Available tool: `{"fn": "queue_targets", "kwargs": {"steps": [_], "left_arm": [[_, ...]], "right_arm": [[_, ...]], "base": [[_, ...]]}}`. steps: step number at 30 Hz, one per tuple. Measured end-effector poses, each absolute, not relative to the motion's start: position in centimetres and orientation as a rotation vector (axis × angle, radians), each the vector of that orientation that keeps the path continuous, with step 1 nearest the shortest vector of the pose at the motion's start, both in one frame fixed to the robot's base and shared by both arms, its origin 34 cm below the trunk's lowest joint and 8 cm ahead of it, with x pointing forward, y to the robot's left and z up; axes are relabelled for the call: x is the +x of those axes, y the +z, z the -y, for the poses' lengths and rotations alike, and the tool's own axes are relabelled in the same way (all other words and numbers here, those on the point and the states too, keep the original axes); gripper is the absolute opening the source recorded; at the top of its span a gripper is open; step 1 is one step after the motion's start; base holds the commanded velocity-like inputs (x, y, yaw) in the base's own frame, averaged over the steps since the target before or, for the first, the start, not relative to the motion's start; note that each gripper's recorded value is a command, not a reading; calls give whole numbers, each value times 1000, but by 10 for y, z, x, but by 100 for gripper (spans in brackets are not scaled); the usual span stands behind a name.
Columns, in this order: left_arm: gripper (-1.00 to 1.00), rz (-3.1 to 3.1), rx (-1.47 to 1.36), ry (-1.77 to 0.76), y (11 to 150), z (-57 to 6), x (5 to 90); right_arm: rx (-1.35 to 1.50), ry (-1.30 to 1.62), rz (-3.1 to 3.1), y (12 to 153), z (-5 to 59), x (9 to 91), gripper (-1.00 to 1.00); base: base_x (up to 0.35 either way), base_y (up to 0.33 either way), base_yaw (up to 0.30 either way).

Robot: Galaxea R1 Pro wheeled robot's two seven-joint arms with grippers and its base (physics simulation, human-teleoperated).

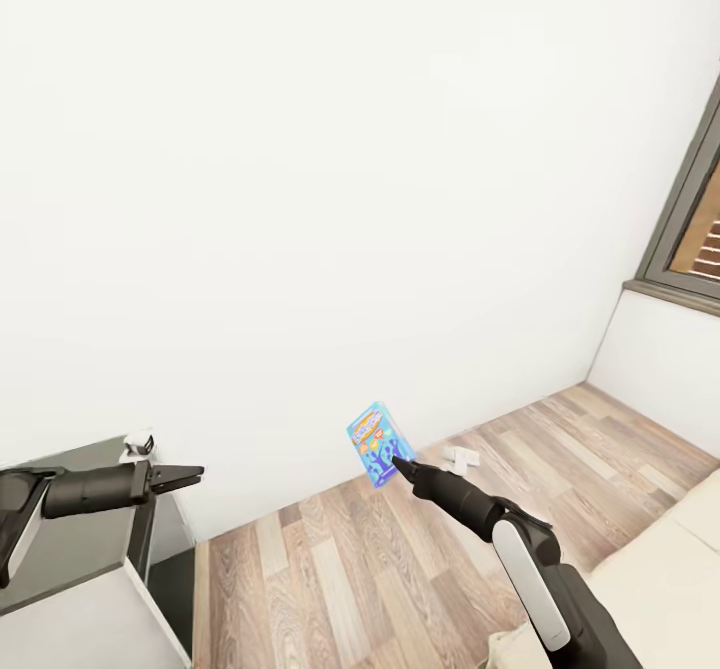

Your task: Put all the toys in the child's room - the three board games (two on the bed and one on the table), the two jigsaw puzzles on the table, and the tennis ball on the table - inside the toy box on the table in the child's room.

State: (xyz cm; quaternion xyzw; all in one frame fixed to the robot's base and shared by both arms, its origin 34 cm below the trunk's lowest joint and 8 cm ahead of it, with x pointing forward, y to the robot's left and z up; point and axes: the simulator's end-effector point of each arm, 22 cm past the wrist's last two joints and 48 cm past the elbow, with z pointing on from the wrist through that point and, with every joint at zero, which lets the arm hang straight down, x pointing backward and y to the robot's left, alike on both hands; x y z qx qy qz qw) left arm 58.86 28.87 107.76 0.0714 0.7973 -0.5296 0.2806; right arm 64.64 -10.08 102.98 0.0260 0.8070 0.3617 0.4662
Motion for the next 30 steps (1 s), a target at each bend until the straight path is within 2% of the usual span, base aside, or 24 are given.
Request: {"fn": "queue_targets", "kwargs": {"steps": [30], "left_arm": [[100,-2140,192,-1419,1077,-288,589]], "right_arm": [[63,886,-1981,1030,101,646,-100]], "base": [[0,0,292]]}}
